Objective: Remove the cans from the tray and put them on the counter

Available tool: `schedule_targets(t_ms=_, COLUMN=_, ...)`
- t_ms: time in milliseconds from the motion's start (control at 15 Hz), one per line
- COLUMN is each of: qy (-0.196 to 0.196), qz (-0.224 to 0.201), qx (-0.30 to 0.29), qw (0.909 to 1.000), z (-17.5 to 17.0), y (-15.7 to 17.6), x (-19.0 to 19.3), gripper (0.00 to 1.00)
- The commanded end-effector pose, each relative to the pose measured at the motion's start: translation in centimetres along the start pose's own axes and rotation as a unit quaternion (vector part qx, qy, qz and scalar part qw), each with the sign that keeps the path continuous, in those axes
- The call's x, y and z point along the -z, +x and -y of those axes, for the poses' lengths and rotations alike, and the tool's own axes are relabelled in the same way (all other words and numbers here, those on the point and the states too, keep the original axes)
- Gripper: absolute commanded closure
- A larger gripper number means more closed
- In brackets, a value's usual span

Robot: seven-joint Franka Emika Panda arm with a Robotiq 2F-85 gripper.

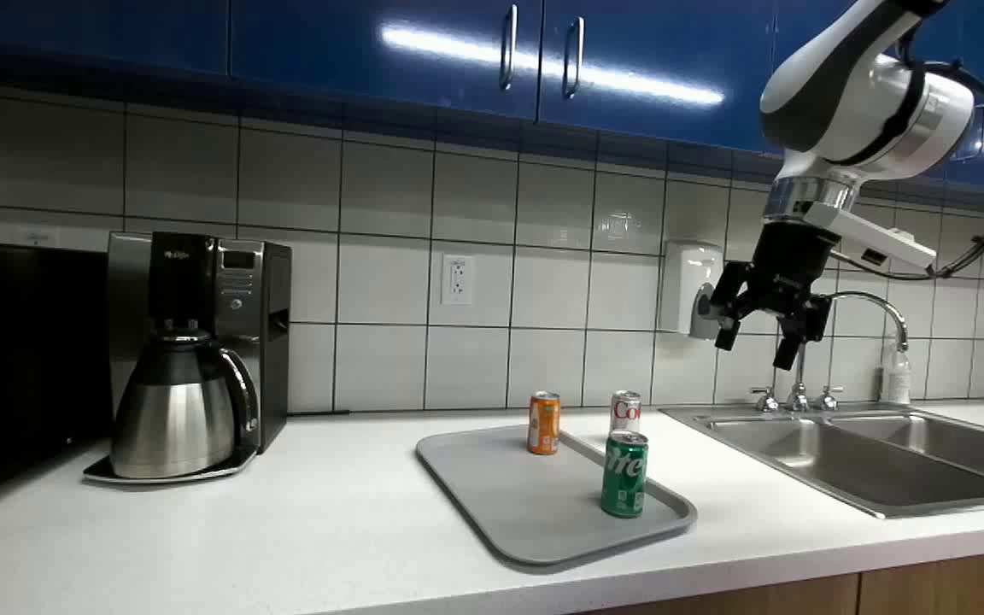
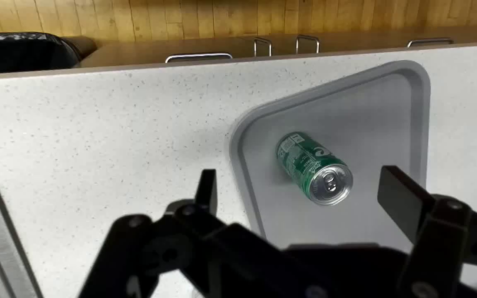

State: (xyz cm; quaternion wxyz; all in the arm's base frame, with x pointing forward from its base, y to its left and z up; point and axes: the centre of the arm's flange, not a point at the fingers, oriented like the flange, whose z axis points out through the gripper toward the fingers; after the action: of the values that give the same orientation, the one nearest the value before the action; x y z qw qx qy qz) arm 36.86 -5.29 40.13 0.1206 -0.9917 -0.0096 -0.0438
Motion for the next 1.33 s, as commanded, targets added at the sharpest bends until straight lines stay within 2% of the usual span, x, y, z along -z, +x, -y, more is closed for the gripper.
schedule_targets(t_ms=0, qy=0.000, qz=0.000, qx=0.000, qw=1.0000, z=0.0, y=0.0, x=0.0, gripper=0.00)
schedule_targets(t_ms=600, qy=0.000, qz=0.001, qx=0.000, qw=1.0000, z=0.0, y=0.0, x=0.0, gripper=0.00)
schedule_targets(t_ms=1267, qy=-0.035, qz=-0.023, qx=0.042, qw=0.9982, z=3.8, y=2.3, x=-3.0, gripper=0.00)
